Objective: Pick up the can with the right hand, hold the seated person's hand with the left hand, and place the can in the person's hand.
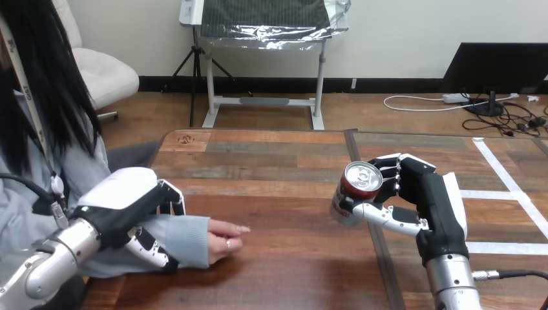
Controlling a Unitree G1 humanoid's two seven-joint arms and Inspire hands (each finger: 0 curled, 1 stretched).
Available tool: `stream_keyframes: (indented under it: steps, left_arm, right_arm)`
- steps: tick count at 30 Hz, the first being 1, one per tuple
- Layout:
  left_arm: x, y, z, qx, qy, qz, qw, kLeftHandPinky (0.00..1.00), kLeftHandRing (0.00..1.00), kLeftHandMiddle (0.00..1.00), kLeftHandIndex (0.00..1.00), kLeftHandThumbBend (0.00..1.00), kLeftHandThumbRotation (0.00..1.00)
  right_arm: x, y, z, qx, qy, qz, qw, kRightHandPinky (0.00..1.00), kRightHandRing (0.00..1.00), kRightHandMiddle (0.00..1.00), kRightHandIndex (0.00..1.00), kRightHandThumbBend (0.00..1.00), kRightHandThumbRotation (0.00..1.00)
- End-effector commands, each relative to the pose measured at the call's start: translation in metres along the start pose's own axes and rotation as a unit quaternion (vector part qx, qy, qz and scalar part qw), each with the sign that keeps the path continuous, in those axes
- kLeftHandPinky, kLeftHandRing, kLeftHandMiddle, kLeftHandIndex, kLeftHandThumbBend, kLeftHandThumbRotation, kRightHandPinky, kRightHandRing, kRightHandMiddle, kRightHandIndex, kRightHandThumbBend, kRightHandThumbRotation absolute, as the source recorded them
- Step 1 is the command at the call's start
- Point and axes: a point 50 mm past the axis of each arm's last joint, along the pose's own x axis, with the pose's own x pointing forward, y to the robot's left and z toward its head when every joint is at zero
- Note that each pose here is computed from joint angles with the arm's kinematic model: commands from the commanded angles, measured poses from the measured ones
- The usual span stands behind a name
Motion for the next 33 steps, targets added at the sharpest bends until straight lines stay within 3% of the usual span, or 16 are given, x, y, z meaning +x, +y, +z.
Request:
stream_keyframes:
  steps: [1,33]
  left_arm:
    - [0.0083,0.0218,0.0099,0.002,-0.031,0.045,0.9985,0.23,0.30,0.37,0.39,0.86,0.00]
    - [0.0077,0.0257,0.0108,-0.005,-0.040,0.056,0.9976,0.20,0.26,0.32,0.33,0.82,0.00]
  right_arm:
    - [0.0211,0.0044,0.0264,0.007,-0.064,0.000,0.9979,0.38,0.42,0.48,0.51,0.79,0.00]
    - [0.0212,0.0115,0.0273,0.012,-0.064,0.013,0.9978,0.36,0.41,0.47,0.51,0.79,0.00]
